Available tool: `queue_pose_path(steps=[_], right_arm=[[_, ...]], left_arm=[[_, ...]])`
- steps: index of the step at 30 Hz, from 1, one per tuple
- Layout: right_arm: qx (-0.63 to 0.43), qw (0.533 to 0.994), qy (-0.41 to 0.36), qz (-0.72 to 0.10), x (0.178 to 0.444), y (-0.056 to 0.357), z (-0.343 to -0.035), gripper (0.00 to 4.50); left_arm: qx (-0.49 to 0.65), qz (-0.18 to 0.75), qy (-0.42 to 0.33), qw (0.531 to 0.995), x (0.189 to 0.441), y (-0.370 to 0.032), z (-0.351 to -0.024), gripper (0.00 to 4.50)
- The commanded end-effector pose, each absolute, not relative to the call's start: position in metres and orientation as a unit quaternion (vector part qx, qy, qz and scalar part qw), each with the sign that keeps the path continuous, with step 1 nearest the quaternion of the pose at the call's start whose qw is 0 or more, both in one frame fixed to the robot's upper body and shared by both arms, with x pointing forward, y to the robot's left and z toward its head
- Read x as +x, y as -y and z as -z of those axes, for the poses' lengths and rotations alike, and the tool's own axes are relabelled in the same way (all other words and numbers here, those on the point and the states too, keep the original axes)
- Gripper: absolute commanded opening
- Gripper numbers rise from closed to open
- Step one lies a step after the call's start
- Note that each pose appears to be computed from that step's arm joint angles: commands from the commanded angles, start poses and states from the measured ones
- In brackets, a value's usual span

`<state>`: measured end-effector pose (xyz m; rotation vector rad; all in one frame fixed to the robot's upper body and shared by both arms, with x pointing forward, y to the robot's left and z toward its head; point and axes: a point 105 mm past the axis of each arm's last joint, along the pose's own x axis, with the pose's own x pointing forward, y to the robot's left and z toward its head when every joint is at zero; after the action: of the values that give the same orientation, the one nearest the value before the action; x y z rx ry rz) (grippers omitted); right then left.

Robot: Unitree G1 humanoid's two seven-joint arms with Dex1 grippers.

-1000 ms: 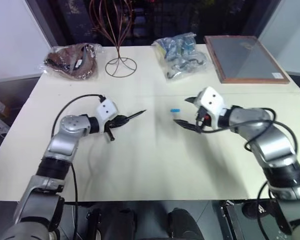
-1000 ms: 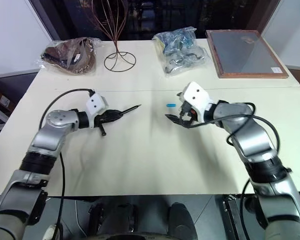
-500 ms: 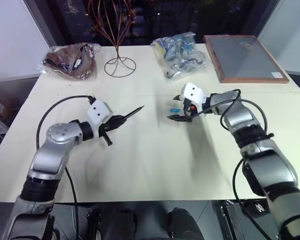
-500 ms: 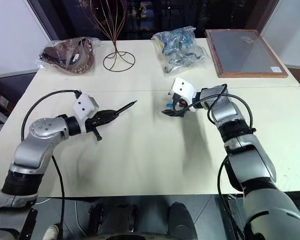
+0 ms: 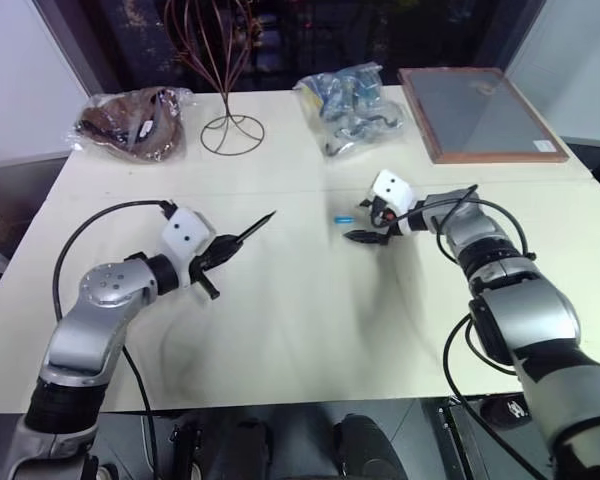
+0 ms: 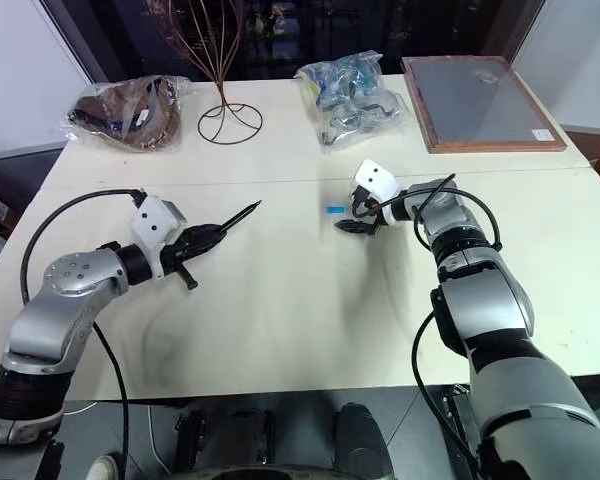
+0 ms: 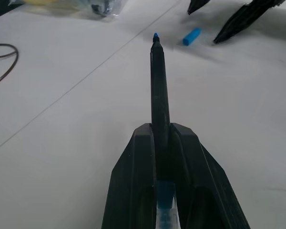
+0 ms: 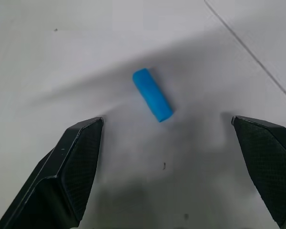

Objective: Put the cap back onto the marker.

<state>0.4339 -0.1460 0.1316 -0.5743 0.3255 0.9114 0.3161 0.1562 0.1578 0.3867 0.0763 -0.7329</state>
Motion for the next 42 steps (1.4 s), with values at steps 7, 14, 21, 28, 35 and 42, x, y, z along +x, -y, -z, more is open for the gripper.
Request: queue_pose_path(steps=[7, 14, 21, 28, 35, 42], right_arm=[[-0.272, 0.853, -0.136, -0.424, 0.440, 0.134, -0.137, 4.50], [-0.271, 0.855, -0.146, -0.417, 0.439, 0.138, -0.129, 4.24], [-0.268, 0.856, -0.157, -0.413, 0.437, 0.141, -0.122, 1.05], [-0.270, 0.855, -0.163, -0.412, 0.436, 0.142, -0.117, 0.03], [-0.326, 0.821, -0.132, -0.450, 0.433, 0.133, -0.130, 0.03], [-0.404, 0.744, -0.057, -0.530, 0.411, 0.123, -0.161, 0.03]], left_arm=[[0.203, 0.351, -0.013, 0.914, 0.312, -0.159, -0.175, 0.03], [0.204, 0.350, -0.013, 0.914, 0.310, -0.158, -0.176, 0.00], [0.207, 0.349, -0.015, 0.914, 0.309, -0.160, -0.177, 0.00], [0.210, 0.345, -0.014, 0.915, 0.309, -0.163, -0.179, 0.00], [0.216, 0.375, -0.023, 0.902, 0.311, -0.159, -0.172, 0.00], [0.282, 0.465, -0.017, 0.839, 0.312, -0.153, -0.158, 0.00]])
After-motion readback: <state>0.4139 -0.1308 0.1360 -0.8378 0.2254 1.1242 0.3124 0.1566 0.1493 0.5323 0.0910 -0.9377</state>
